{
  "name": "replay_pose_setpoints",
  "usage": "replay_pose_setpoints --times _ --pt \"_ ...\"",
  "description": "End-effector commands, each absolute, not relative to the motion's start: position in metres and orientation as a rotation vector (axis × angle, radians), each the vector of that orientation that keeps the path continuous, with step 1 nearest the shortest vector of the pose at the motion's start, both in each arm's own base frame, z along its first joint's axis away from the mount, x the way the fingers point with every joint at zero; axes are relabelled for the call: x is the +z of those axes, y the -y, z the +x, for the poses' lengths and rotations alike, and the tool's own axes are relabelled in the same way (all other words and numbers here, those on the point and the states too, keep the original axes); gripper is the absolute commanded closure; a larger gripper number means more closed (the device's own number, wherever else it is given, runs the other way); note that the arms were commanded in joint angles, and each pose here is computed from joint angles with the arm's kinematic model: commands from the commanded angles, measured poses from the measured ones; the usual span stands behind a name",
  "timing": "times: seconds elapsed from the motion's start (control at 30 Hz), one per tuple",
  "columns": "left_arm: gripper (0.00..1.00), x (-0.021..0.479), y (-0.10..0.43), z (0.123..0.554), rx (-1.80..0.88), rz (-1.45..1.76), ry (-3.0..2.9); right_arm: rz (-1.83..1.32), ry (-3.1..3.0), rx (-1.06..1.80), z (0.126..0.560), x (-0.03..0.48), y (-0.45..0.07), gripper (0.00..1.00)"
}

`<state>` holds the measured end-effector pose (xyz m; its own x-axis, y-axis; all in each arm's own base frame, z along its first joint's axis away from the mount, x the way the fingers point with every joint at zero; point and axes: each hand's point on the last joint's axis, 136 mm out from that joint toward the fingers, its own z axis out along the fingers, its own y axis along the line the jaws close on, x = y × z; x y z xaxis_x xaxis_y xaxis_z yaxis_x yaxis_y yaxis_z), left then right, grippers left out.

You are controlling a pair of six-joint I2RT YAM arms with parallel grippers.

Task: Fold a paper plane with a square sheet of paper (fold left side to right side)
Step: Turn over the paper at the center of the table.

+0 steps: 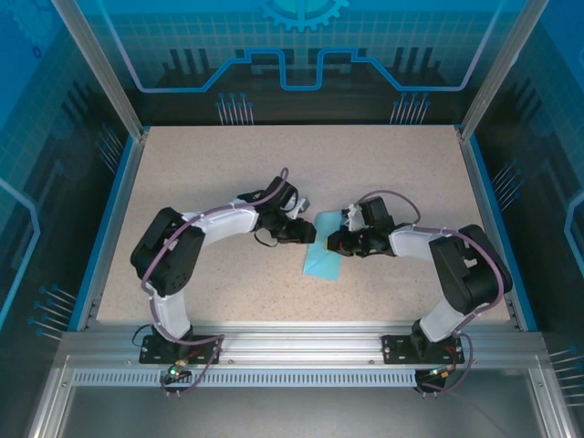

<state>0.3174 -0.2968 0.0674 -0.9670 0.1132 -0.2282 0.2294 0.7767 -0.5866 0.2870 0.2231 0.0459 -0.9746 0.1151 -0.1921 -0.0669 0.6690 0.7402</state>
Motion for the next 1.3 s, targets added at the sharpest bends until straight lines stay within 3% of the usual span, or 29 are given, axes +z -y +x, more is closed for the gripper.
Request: replay_pose_setpoints --times 0.0,0.23,0.53,0.8,1.03,1.27 --pt "0.36 0.112 0.288 0.330 -1.107 0.177 -2.655 -0.074 -2.510 1.215 0.302 0.087 -0.222 0.95" --pt "0.02 0.194 0.260 0.345 -1.324 0.050 -2.388 -0.237 -2.204 1.288 0.322 0.176 -0.208 0.94" --pt "0.01 0.286 0.265 0.339 -1.624 0.157 -2.104 -0.528 -1.869 1.363 0.318 0.297 -0.217 0.94" --pt "0.01 0.321 0.278 0.325 -1.735 0.309 -2.000 -0.663 -1.770 1.425 0.305 0.337 -0.241 0.94" --pt "0.09 0.336 0.290 0.317 -1.768 0.372 -1.965 -0.700 -1.737 1.496 0.302 0.346 -0.260 0.93" --pt "0.44 0.345 0.288 0.313 -1.731 0.389 -1.949 -0.615 -1.793 1.480 0.312 0.331 -0.257 0.92"
